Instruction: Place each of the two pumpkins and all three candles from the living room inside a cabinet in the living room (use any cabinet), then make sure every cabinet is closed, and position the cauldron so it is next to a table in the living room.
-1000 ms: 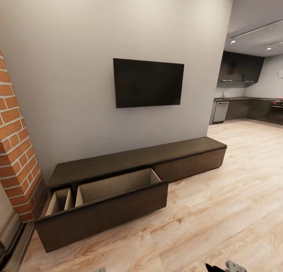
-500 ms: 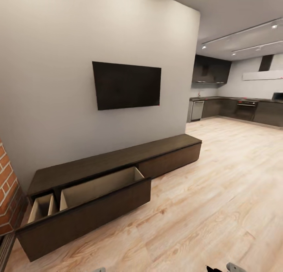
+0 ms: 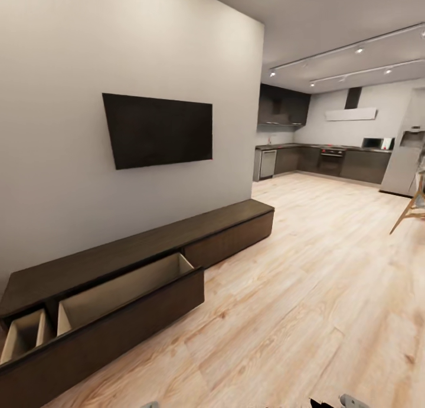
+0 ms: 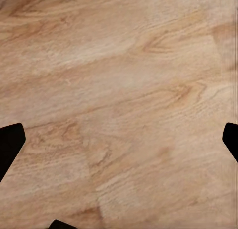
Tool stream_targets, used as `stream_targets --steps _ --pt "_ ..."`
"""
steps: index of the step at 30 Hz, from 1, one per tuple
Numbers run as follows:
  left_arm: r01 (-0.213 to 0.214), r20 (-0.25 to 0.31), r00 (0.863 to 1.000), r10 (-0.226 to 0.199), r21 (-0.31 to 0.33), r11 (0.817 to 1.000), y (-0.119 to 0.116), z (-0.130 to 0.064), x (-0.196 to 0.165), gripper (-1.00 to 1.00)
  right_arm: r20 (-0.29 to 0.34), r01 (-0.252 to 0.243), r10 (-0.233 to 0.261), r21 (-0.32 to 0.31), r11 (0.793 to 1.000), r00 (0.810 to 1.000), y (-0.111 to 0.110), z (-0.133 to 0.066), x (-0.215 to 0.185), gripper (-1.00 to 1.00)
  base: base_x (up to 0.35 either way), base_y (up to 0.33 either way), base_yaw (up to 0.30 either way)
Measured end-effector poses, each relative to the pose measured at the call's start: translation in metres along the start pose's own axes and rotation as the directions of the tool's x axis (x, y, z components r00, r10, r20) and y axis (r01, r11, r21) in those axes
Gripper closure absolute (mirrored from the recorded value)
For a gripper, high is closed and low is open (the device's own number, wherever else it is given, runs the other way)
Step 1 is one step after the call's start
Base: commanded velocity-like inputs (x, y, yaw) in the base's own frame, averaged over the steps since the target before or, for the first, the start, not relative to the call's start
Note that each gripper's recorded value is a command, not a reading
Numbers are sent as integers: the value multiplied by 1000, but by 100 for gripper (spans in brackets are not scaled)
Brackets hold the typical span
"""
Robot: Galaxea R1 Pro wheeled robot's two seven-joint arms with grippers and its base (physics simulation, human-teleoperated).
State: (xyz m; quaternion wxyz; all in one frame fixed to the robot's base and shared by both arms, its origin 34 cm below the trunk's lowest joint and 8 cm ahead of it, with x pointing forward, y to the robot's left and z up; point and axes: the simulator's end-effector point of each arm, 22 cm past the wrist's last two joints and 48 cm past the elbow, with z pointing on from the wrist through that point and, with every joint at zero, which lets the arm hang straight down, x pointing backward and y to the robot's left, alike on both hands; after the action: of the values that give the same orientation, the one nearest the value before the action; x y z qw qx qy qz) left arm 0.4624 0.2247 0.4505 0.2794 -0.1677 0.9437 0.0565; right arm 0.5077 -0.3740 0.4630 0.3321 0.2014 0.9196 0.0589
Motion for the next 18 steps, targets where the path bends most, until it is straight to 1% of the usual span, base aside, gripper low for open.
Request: stream_targets --steps 5,18 --pt "-1 -3 1000 1 -1 1000 0 -7 -5 -100 -3 0 0 2 1000 1000 2 -6 -5 -100 0 0 -290" --pt "-3 -10 1000 3 -3 1000 1 -6 -3 -100 -9 0 0 5 1000 1000 1 -6 -3 -100 0 0 -290"
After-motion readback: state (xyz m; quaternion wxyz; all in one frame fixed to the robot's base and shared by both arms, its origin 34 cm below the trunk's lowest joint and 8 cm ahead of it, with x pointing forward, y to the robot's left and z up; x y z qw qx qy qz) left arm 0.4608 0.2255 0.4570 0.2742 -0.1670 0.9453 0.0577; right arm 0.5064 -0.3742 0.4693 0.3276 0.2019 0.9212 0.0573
